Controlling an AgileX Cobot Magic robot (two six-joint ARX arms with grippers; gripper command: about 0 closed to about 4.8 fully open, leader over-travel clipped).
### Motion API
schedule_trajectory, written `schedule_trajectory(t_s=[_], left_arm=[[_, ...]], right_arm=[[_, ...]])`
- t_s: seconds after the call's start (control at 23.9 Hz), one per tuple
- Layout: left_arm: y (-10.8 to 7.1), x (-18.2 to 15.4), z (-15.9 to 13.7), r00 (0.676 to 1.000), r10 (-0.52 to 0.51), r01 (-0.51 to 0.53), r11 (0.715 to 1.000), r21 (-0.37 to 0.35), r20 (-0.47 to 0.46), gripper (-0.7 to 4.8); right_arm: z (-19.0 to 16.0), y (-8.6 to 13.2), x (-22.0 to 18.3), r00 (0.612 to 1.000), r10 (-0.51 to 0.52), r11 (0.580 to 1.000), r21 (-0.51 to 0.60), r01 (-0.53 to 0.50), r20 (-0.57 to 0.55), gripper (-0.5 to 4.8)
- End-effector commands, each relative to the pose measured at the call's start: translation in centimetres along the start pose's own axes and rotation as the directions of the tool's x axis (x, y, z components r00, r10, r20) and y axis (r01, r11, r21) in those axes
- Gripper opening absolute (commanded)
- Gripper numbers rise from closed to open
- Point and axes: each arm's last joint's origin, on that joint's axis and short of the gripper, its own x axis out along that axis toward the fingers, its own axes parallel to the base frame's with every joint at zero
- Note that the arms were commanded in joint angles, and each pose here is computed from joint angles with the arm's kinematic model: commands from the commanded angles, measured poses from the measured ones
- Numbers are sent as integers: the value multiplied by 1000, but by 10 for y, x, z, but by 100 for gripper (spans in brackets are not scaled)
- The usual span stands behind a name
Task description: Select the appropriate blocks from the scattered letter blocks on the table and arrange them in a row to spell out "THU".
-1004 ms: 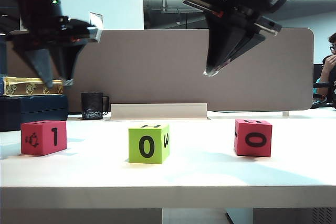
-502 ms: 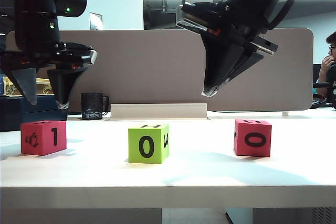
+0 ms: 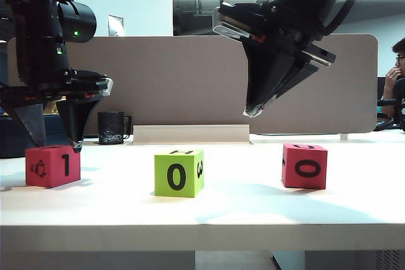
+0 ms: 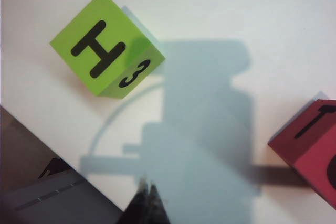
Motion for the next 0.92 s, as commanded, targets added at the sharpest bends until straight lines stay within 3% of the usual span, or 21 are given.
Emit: schedule_trajectory(t_s=[0.04, 0.25, 0.38, 0.59, 0.67, 0.92], left_arm=[[0, 3, 1, 1000, -13, 13, 1000, 0, 2, 350], [0, 10, 1, 1000, -15, 15, 1000, -2, -23, 330], [0, 15, -1, 999, -19, 18, 999, -31, -50, 263], [-5, 14, -1, 990, -135, 131, 988, -85, -47, 263], [-11, 14, 0, 978, -206, 201, 975, -94, -42, 263], [-43, 14, 2, 972, -230, 230, 973, -19, -46, 263]], right_arm=[[2, 1, -3, 1000, 6, 1000, 2, -6, 19, -1], [2, 1, -3, 1000, 5, 1000, 3, -6, 18, -1], [2, 1, -3, 1000, 6, 1000, 2, -6, 18, -1], [3, 1, -3, 1000, 5, 1000, 2, -5, 24, -1], [3, 1, -3, 1000, 5, 1000, 1, -6, 26, -1], [3, 1, -3, 1000, 6, 1000, 1, -6, 29, -1]])
